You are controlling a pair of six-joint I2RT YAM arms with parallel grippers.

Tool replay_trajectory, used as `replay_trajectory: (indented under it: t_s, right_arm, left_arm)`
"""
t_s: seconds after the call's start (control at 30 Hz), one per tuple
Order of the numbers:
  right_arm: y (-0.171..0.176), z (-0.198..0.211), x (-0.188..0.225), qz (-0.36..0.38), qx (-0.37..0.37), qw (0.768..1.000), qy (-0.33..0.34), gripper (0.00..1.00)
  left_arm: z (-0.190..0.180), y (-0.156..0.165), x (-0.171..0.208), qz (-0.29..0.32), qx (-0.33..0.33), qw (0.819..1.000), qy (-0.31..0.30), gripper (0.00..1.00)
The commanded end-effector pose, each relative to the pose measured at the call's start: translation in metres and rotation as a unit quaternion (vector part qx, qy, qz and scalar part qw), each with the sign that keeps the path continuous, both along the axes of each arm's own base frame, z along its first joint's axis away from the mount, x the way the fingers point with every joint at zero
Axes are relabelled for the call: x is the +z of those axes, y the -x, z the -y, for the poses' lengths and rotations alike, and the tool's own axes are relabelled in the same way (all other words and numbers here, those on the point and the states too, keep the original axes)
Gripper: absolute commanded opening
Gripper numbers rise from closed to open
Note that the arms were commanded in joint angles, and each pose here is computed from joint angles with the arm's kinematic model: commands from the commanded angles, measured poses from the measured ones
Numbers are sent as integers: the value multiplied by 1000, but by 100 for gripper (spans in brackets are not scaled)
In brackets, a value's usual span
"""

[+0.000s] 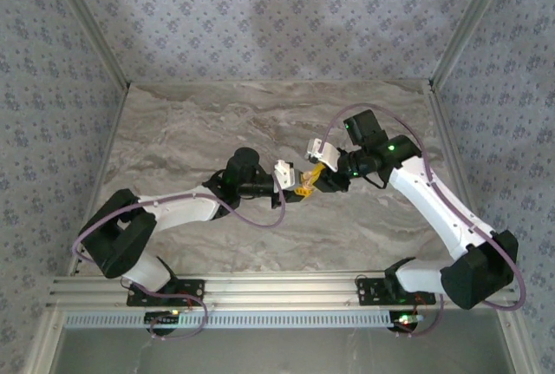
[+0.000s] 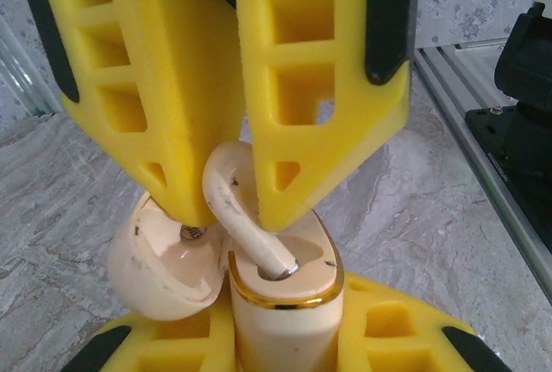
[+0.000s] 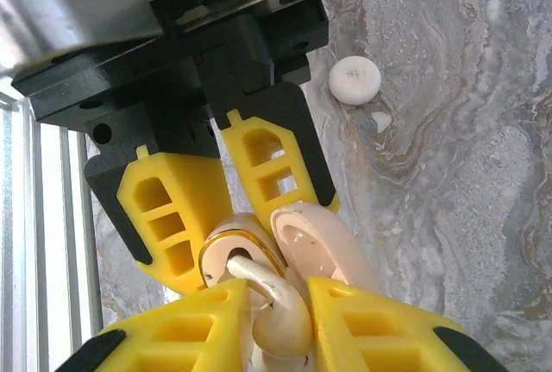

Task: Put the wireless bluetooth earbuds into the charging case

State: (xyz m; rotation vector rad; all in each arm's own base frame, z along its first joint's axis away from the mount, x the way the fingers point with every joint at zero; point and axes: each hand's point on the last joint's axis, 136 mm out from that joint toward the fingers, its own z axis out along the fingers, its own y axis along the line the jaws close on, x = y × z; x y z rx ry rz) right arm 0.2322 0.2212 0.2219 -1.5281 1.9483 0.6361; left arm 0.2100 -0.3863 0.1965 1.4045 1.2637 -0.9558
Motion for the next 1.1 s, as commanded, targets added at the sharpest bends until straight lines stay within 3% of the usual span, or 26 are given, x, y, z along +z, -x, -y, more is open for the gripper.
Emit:
replay_trajectory:
  t_s: [0.0,0.5,0.73,1.07]
  right_arm:
    - [-17,1,6,51,6,998,24,26]
    - [-10,-4,23,72,10,997,-7,31]
    - [-7,-8,32,82,16,996,-24,28]
    - [-8,-8,23,111,10,993,35,24]
  left_arm:
    - [10,37,45,49,-82,994,53,13]
    - [11,35,43,44,-76,995,54,13]
    - [11,31,42,45,-67,995,52,13]
    - [11,25,40,45,-49,997,46,12]
